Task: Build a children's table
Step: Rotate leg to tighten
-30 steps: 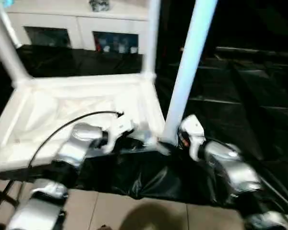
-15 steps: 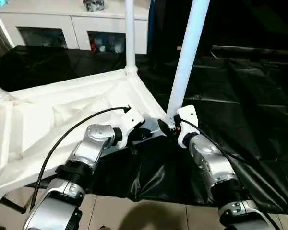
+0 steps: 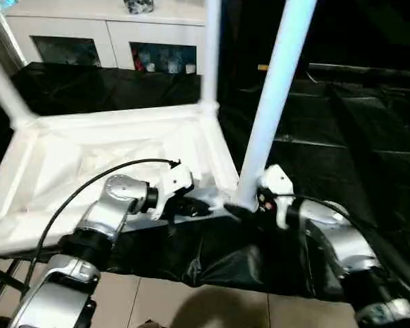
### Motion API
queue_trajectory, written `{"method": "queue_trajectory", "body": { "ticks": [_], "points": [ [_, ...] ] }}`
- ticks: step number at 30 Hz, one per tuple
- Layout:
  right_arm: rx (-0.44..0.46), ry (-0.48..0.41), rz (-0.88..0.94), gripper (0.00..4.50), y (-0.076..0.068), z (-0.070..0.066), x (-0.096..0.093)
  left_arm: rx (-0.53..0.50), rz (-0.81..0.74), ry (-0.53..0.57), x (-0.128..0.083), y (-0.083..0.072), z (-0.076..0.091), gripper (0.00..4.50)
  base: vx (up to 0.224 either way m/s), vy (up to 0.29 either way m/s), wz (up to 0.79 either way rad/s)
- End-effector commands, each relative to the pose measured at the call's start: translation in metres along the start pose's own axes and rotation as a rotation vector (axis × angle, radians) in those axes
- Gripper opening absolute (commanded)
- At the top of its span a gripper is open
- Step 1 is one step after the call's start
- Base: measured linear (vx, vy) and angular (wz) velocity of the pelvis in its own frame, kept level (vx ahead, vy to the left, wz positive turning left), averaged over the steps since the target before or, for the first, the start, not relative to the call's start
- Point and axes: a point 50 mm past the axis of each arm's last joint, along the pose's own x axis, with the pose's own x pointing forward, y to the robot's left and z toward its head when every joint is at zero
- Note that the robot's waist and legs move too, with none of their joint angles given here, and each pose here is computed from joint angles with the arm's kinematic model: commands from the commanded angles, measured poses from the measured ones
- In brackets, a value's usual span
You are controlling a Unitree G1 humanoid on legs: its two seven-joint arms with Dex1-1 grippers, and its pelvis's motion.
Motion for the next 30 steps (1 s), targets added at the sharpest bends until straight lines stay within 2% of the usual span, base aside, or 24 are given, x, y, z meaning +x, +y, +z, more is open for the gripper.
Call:
{"method": "queue_trajectory", "body": {
  "ticks": [1,12,20,24,27,28,30],
  "points": [
    [0.007,0.013,0.126,3.81,0.013,-0.001,0.007,0.075,-0.047,-0.041,0.002,0.0,0.017,0.0,0.0,0.0,0.0],
    [-0.019,0.05,0.268,2.85,0.023,0.001,0.006,0.055,-0.124,-0.012,-0.007,-0.005,0.009,0.0,0.0,0.0,0.0],
    [0.01,0.037,0.274,2.7,0.029,-0.001,0.007,0.053,-0.112,-0.012,-0.008,-0.006,0.007,0.0,0.0,0.0,0.0],
    [0.031,0.023,0.219,2.69,0.028,-0.005,0.008,0.049,-0.058,-0.022,-0.006,-0.003,0.007,0.0,0.0,0.0,0.0],
    [0.071,-0.019,0.054,2.69,0.02,-0.005,0.016,0.026,0.055,-0.044,-0.002,0.005,0.012,0.0,0.0,0.0,0.0],
    [0.071,-0.019,0.054,2.69,0.02,-0.005,0.016,0.026,0.055,-0.044,-0.002,0.005,0.012,0.0,0.0,0.0,0.0],
    [0.11,-0.04,-0.085,2.69,0.015,-0.006,0.026,0.01,0.152,-0.071,0.005,0.011,0.019,0.0,0.0,0.0,0.0]
  ]
}}
